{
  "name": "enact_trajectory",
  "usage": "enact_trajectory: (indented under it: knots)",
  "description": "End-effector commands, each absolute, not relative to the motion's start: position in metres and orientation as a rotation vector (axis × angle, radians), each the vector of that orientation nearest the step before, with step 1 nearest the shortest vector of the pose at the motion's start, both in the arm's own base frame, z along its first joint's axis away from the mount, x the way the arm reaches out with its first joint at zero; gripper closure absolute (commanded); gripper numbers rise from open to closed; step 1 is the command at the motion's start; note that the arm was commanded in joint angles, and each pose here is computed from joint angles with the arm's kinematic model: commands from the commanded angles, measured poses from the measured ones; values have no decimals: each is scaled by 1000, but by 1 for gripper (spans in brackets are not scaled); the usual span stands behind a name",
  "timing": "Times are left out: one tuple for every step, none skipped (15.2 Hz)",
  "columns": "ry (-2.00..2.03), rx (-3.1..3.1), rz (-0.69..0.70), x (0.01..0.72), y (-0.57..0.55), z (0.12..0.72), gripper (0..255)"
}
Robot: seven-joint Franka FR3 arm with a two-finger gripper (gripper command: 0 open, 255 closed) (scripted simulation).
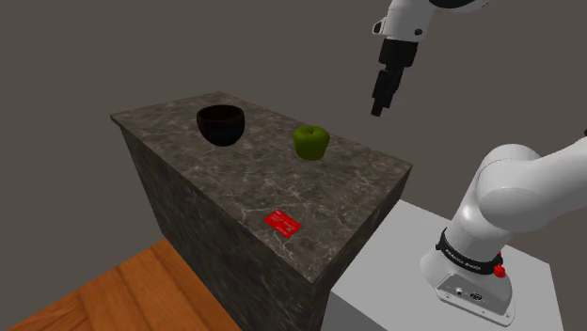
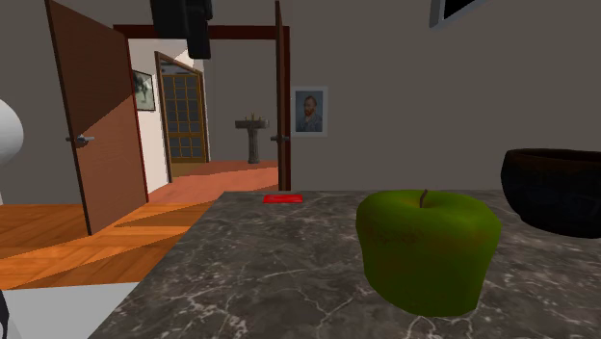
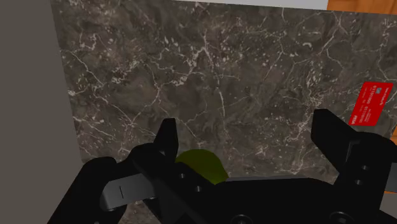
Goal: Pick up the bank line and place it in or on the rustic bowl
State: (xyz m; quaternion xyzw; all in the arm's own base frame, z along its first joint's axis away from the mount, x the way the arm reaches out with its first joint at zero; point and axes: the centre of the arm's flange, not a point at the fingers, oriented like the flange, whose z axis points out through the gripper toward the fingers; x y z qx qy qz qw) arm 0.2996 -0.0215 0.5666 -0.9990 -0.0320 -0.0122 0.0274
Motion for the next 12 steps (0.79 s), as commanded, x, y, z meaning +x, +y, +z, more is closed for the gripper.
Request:
enact_trajectory:
  knots:
    - [-99,-3085,-38,300,-22,567,0]
    - [-92,-3087,-69,297,-10,559,0]
    - [-85,-3090,-101,296,1,551,0]
    - [-78,-3091,-132,294,12,543,0]
    - [-72,-3093,-164,292,23,535,0]
    - [-65,-3094,-195,291,34,527,0]
    - [-58,-3095,-227,290,45,519,0]
    - [-51,-3095,-259,289,55,511,0]
    - [-44,-3096,-290,289,66,503,0]
    - [-37,-3095,-322,288,77,495,0]
    - [-30,-3095,-354,288,88,486,0]
    - [-23,-3094,-386,288,99,478,0]
